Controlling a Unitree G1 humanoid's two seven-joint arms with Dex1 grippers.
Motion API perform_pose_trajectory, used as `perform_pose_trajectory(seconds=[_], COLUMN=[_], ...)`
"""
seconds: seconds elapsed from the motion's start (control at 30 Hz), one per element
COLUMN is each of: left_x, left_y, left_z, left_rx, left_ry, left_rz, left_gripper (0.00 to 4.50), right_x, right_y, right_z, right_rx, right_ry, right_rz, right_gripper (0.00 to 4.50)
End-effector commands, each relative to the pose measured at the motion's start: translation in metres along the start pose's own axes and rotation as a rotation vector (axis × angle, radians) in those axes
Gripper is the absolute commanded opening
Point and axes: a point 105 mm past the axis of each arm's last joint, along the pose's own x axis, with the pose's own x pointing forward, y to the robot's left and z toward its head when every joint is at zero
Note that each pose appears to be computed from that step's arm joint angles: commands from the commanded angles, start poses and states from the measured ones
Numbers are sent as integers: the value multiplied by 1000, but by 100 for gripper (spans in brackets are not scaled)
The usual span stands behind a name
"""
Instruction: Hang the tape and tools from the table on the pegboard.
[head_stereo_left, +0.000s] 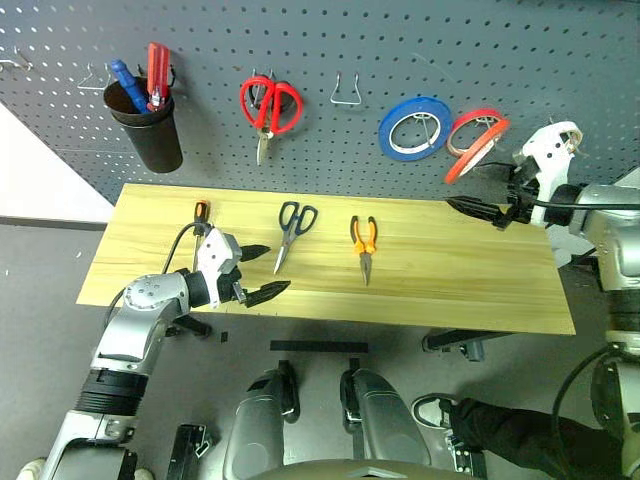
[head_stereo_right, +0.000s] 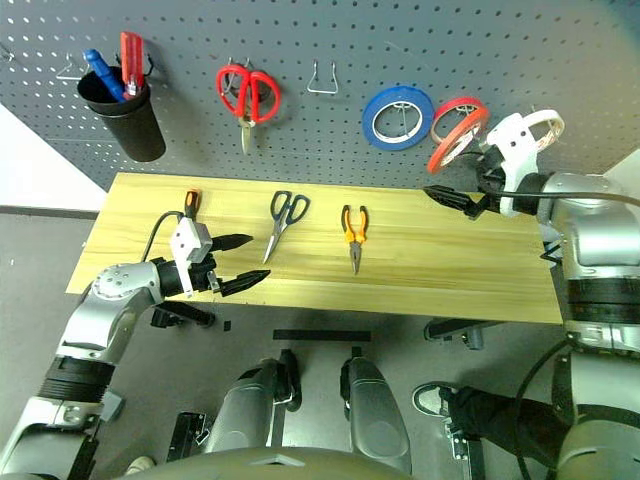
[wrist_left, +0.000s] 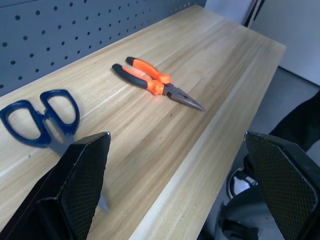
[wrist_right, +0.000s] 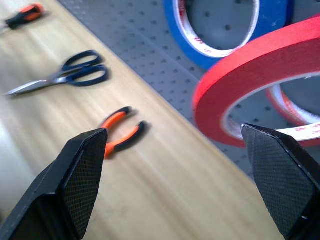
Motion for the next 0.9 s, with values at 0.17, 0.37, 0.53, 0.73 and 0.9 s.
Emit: perform_pose_trajectory(seconds=[0.17,0.37,0.53,0.73,0.9], left_x=[4,3,-3,-9,-10], left_y=[0,0,-1,-3,-5], left_z=[7,7,5,4,3], left_rx=[24,26,25,18,7], left_ry=[-33,-36,-27,-23,-27], left_rz=[-1,4,20,42,41], left_gripper=[450,450,450,450,450], right_x=[2,31,40,20,10], right_y=[7,-9,-3,10,19], right_z=[42,48,51,53,33], right_rx=[-36,-97,-135,-138,-103], right_ry=[-150,-156,-167,-174,-83], right_rz=[15,-114,-78,47,130], right_gripper=[446,446,446,446,446])
